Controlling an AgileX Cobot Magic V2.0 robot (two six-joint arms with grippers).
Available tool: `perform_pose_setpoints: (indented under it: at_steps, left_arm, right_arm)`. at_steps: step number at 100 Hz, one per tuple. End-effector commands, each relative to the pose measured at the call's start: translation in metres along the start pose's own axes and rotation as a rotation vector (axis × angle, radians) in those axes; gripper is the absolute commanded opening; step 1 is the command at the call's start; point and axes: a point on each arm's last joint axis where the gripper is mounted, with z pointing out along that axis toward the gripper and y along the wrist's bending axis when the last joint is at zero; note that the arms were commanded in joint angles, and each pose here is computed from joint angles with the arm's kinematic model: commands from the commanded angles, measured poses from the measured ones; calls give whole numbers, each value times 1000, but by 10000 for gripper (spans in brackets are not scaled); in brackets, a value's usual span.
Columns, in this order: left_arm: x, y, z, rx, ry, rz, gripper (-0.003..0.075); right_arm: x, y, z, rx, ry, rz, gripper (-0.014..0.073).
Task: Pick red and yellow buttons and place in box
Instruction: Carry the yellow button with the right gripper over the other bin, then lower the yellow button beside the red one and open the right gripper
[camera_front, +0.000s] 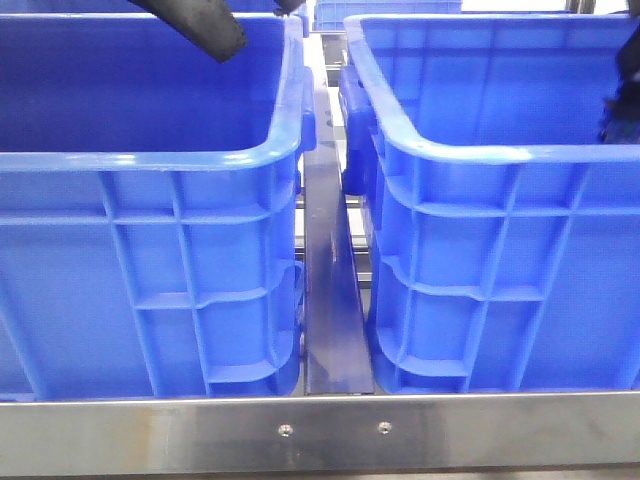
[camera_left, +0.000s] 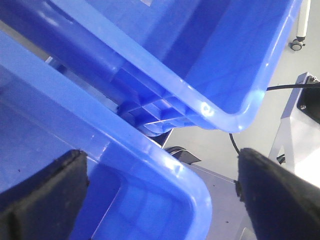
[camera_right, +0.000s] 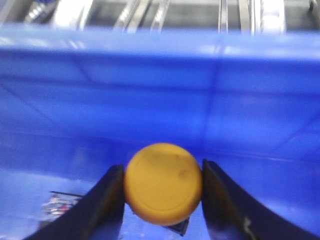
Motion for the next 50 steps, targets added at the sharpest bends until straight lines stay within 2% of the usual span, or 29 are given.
perform_pose_setpoints:
  at_steps: [1, 18, 50]
  left_arm:
    - [-9, -13, -16, 18, -91, 15, 563]
    - [-9, -13, -16, 18, -91, 15, 563]
    - [-9, -13, -16, 18, -91, 15, 563]
  right_arm:
    - [-18, -3, -6, 71, -92, -2, 124]
    - [-11, -10, 9, 125, -77, 7, 124]
    - [-3, -12, 20, 112, -52, 55, 128]
